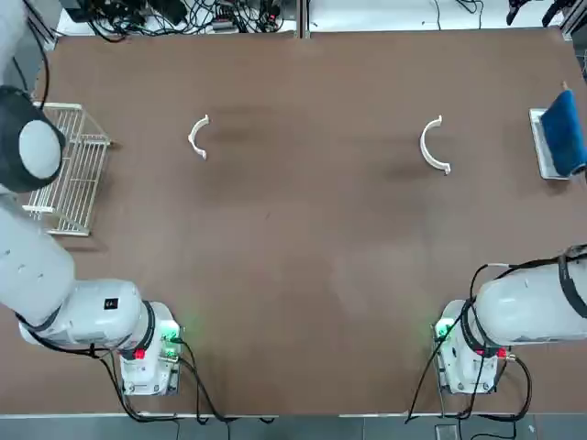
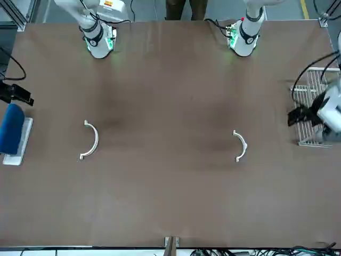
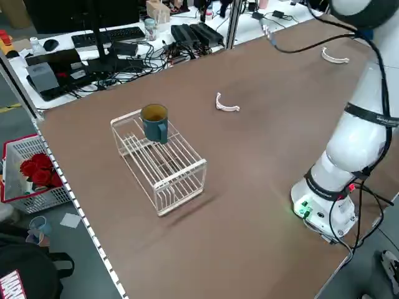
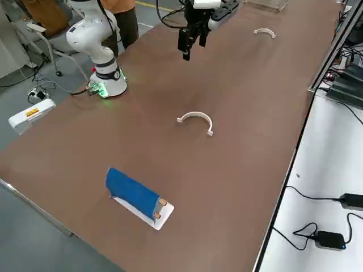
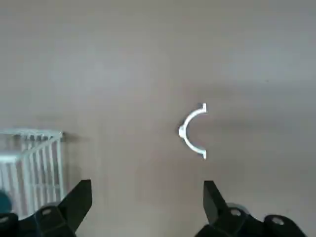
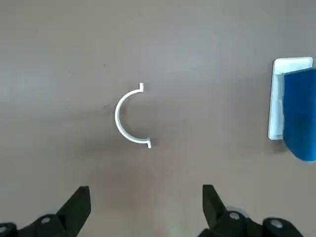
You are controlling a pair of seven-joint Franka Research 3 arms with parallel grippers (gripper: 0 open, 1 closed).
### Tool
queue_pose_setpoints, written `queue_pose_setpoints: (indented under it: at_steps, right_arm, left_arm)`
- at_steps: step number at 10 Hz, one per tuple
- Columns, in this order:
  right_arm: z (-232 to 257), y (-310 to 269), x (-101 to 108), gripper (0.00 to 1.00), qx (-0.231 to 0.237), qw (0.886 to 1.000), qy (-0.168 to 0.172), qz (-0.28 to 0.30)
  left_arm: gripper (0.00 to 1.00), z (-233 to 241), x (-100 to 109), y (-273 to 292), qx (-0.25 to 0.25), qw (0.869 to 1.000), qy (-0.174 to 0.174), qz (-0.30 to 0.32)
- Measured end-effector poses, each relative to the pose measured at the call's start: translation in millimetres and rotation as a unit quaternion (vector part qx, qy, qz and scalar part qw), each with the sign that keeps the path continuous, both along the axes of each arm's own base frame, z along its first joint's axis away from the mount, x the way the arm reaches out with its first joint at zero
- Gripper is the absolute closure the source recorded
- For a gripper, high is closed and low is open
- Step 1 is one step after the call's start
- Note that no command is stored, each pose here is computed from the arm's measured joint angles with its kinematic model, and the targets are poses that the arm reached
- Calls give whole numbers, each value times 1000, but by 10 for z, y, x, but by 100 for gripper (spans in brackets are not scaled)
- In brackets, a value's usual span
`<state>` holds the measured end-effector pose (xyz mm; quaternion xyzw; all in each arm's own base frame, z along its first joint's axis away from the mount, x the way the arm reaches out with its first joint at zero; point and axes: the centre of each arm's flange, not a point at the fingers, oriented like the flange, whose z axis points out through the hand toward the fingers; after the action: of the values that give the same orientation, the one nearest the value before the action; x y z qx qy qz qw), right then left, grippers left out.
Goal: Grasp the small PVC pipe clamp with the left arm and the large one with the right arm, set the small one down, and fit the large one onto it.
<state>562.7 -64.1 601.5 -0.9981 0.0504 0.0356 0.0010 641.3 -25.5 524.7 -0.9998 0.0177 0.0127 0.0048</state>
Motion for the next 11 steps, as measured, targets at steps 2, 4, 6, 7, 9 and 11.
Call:
queue_pose_setpoints:
  at_steps: [2, 4, 6, 7, 9, 11]
  right_arm:
    - [-68, 138, 33, 0, 0, 1000, -2, 2]
    - [-355, 321, 101, 0, 1, 1000, -6, 14]
    - [-872, 489, 124, 0, 2, 1000, -1, 28]
    - [-1117, 551, 103, 0, 2, 1000, 3, 27]
    - [-1578, 705, -2, 0, 2, 1000, 26, 12]
    - [-1952, 966, -66, 0, -1, 999, 41, 7]
  left_arm:
    - [0, -916, 152, -188, -5, 1000, -15, 26]
    - [2, -1791, -35, -634, 3, 999, -30, 33]
    - [6, -2439, -271, -921, 17, 1000, 3, 26]
    - [7, -2634, -323, -939, 20, 999, 14, 23]
    - [16, -2864, -415, -841, 20, 999, 16, 27]
    - [18, -3093, -537, -772, 14, 999, 9, 29]
